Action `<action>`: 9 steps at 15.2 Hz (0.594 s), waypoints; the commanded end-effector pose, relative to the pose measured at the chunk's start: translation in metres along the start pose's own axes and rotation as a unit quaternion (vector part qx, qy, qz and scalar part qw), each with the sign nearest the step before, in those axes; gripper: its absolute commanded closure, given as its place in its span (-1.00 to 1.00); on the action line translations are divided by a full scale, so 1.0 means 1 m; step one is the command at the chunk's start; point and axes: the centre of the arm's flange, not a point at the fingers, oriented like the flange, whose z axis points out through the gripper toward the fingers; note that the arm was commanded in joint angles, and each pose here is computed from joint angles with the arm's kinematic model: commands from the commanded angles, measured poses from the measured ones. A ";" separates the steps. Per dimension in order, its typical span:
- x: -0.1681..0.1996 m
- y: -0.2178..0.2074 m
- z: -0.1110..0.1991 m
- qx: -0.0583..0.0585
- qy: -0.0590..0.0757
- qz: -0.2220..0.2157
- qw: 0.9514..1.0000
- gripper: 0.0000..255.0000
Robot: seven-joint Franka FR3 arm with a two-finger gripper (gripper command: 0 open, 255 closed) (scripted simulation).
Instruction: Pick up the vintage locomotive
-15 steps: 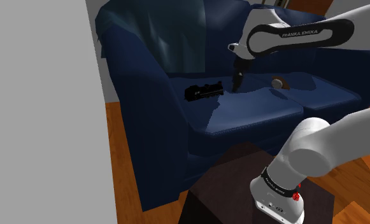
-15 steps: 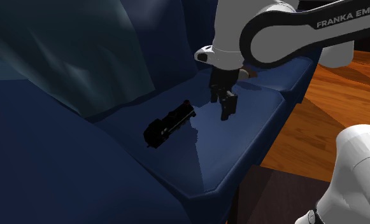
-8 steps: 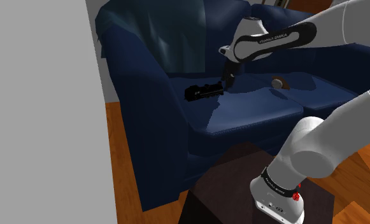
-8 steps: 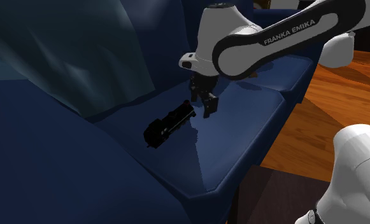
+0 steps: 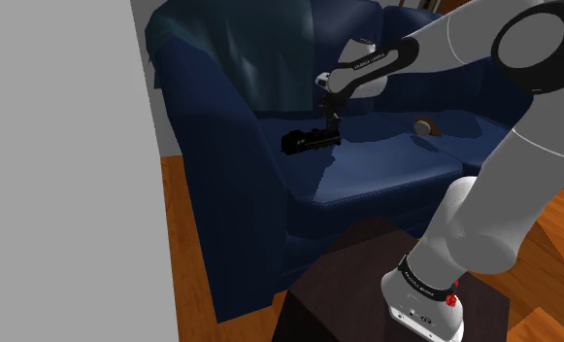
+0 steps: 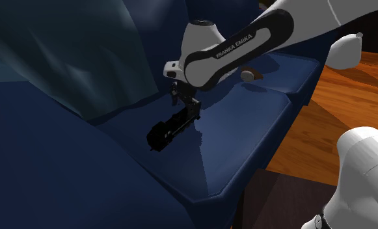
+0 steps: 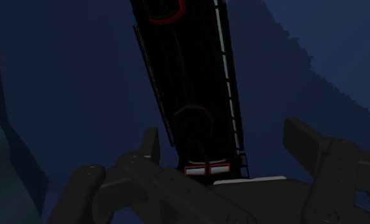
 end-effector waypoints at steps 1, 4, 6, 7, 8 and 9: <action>0.002 0.013 0.008 -0.007 0.006 -0.022 1.000 -1.00; 0.001 0.009 0.023 -0.007 0.006 -0.022 1.000 -1.00; 0.001 0.006 0.033 -0.007 0.006 -0.022 1.000 -1.00; 0.001 0.005 0.039 -0.007 0.006 -0.022 1.000 -1.00; 0.000 0.003 0.047 -0.007 0.006 -0.022 1.000 -1.00; 0.000 0.003 0.047 -0.007 0.006 -0.022 1.000 -1.00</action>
